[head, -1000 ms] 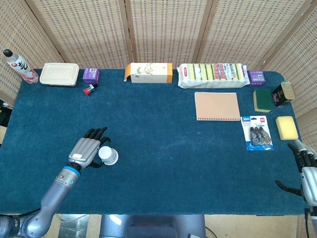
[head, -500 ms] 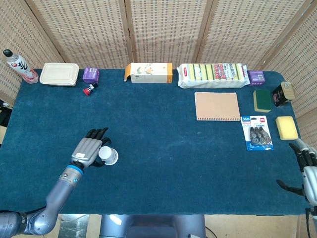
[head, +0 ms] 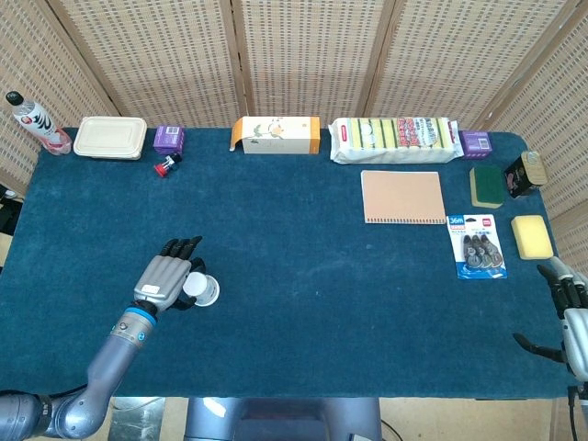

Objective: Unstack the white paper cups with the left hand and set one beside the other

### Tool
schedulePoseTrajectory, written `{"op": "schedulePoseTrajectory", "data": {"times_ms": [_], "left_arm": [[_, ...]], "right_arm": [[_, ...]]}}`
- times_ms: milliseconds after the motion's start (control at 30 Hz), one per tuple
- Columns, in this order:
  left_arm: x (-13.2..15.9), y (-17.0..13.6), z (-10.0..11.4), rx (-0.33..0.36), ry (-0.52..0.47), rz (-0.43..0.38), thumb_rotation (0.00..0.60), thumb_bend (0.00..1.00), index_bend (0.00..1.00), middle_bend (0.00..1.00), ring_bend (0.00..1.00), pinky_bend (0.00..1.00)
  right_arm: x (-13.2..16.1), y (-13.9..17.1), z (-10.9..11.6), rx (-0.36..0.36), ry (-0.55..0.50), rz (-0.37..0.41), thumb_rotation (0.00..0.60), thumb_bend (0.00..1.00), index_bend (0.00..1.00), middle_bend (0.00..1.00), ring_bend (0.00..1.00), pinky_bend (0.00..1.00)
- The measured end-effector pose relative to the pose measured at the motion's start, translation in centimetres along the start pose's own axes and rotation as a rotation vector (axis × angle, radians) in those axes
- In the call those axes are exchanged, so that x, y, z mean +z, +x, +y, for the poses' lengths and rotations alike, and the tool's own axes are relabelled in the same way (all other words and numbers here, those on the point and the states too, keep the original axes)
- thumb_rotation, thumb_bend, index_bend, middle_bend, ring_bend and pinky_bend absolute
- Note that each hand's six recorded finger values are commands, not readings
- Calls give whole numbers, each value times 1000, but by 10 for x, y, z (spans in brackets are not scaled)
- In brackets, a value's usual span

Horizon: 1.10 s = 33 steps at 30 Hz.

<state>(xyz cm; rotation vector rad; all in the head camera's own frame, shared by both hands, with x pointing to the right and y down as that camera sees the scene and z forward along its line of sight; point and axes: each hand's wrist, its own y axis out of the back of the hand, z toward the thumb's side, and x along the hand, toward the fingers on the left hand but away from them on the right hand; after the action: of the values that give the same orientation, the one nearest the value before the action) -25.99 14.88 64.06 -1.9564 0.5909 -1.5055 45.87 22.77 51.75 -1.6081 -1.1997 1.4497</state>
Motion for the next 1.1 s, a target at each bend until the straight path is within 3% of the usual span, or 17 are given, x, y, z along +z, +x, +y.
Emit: {"op": "schedulePoseTrajectory", "data": {"times_ms": [433, 1100], "left_arm": [[-2, -3, 4, 15, 9, 7, 600, 254, 398, 0, 0, 0], [1, -34, 36, 51, 20, -40, 600, 254, 398, 0, 0, 0]], "right_arm": [[1, 0, 0, 0, 0, 0, 600, 0, 45, 0, 0, 0], [2, 1, 0, 3, 1, -1, 600, 0, 45, 0, 0, 0]]}}
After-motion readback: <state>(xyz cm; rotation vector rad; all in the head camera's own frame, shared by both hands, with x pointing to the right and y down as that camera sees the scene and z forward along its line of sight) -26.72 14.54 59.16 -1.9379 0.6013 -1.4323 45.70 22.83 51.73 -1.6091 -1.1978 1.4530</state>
